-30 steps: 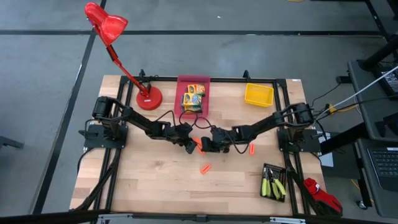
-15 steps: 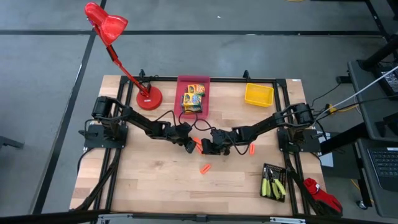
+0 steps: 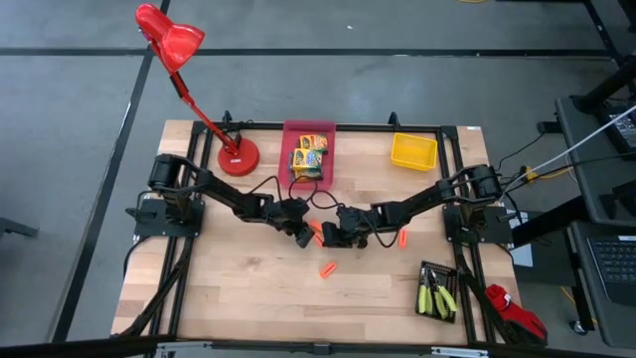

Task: Pick & Place School Supplies
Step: Put the orange eraser into the yellow bin

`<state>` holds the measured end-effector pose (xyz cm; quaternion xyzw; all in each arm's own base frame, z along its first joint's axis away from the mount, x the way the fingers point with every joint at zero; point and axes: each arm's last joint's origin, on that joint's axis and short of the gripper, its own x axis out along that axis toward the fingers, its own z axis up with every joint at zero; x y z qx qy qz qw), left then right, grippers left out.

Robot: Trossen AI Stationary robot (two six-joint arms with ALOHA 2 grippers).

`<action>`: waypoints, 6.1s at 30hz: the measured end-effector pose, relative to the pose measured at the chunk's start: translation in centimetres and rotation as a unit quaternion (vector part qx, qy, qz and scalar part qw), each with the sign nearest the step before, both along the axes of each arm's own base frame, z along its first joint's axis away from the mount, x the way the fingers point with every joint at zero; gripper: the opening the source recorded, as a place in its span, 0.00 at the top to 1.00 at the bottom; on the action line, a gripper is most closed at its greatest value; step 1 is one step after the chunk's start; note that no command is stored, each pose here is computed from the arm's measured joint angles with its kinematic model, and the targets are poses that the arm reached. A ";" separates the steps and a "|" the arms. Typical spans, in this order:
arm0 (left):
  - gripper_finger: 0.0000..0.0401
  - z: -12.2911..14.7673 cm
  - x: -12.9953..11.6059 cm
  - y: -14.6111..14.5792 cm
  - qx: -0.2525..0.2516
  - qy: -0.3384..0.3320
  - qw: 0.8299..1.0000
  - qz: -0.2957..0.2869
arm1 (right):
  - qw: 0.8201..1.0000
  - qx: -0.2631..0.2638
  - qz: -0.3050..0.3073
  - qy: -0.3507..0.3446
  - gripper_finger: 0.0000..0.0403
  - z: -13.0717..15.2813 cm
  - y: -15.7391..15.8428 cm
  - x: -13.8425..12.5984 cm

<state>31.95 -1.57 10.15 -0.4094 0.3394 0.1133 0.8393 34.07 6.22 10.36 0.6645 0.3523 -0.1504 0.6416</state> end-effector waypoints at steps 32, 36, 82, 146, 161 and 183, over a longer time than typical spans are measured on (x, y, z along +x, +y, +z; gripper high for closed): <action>0.87 -0.2 0.7 0.2 -0.004 0.003 1.000 -0.011 | 1.000 0.000 0.002 -0.012 0.70 0.6 0.2 -0.1; 0.88 -0.3 0.6 0.1 0.000 0.010 1.000 -0.009 | 1.000 -0.001 -0.002 -0.021 0.70 1.1 0.3 -0.1; 0.95 0.9 1.0 -0.6 -0.009 -0.045 0.997 -0.055 | 0.994 -0.084 -0.041 0.055 0.70 3.4 1.7 -2.9; 0.95 -0.3 0.8 -0.4 -0.005 0.003 1.000 -0.022 | 0.998 -0.048 -0.034 0.031 0.68 3.1 -0.3 -1.7; 0.95 0.2 1.4 -0.4 0.009 0.009 0.999 -0.029 | 0.998 -0.051 -0.040 0.006 0.58 2.5 -0.7 -0.9; 0.95 -0.1 1.1 -0.3 0.012 0.027 0.999 -0.032 | 0.998 -0.059 0.009 -0.011 0.70 1.7 -0.4 2.4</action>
